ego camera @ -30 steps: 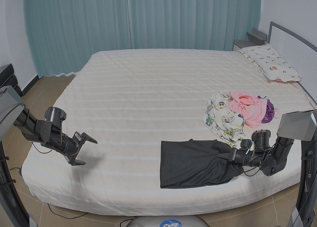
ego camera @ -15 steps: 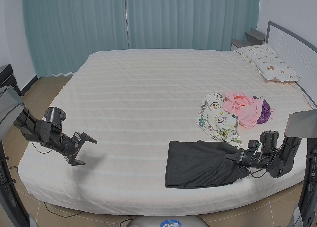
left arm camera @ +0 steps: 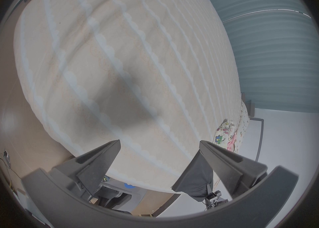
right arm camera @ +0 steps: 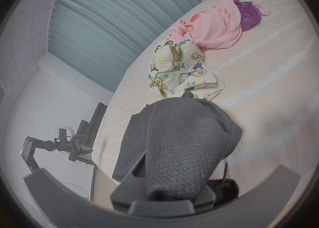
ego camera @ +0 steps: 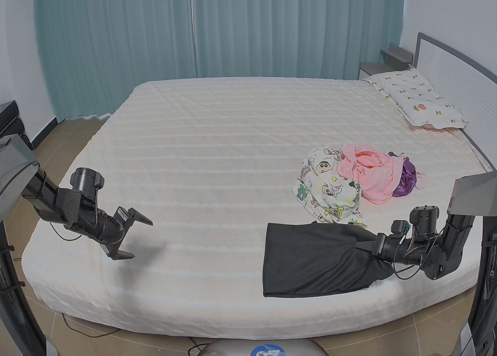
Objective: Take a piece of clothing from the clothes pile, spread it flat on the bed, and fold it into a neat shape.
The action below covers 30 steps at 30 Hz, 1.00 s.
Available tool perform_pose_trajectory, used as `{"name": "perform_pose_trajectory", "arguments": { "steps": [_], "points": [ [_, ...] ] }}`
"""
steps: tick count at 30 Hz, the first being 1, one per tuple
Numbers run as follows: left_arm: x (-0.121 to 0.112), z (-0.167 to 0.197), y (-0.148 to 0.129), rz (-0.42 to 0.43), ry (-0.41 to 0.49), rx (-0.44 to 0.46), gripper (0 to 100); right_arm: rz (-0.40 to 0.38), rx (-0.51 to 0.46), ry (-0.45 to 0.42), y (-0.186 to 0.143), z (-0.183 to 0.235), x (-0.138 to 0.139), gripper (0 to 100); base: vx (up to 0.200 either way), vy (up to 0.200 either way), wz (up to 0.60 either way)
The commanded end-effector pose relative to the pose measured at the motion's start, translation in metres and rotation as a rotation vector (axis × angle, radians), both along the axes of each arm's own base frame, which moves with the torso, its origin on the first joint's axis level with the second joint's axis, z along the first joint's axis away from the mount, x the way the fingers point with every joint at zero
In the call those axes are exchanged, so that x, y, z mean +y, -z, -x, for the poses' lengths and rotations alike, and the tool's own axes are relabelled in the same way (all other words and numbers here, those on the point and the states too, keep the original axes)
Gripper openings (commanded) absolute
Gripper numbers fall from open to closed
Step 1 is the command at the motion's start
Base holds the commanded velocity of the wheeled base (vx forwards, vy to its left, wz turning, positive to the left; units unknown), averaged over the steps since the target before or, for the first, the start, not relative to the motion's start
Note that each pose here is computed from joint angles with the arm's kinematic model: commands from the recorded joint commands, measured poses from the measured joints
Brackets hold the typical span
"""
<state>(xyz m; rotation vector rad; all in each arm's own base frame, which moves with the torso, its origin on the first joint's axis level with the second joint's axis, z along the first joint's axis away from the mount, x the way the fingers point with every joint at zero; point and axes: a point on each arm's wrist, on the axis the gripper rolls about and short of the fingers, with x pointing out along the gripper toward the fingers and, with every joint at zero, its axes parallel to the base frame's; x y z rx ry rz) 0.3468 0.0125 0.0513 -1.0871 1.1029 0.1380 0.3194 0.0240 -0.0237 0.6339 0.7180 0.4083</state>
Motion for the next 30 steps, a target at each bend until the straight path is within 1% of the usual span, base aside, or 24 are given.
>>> {"name": "perform_pose_trajectory", "arguments": {
  "steps": [1, 3, 11, 21, 30],
  "points": [
    [0.0, 0.0, 0.001, 0.0, -0.001, 0.002, 100, 0.0, 0.003, 0.0, 0.001, 0.0, 0.0, 0, -0.2, 0.0, 0.0],
    [0.0, 0.0, 0.0, 0.0, -0.001, 0.001, 100, -0.001, 0.006, 0.001, 0.001, 0.0, 0.0, 0, -0.2, 0.0, 0.0],
    [0.0, 0.0, 0.0, 0.0, -0.001, 0.001, 100, -0.002, -0.007, 0.005, -0.001, -0.002, -0.001, 0, 0.0, 0.0, 0.0],
    [0.0, -0.002, 0.001, 0.001, -0.004, 0.004, 100, -0.001, -0.029, 0.051, -0.002, -0.012, -0.016, 0, 0.0, 0.0, 0.0],
    [-0.001, -0.002, 0.002, 0.001, 0.001, 0.005, 100, -0.001, -0.035, 0.06, -0.001, -0.016, -0.02, 0, 0.0, -0.2, 0.0]
  ]
}}
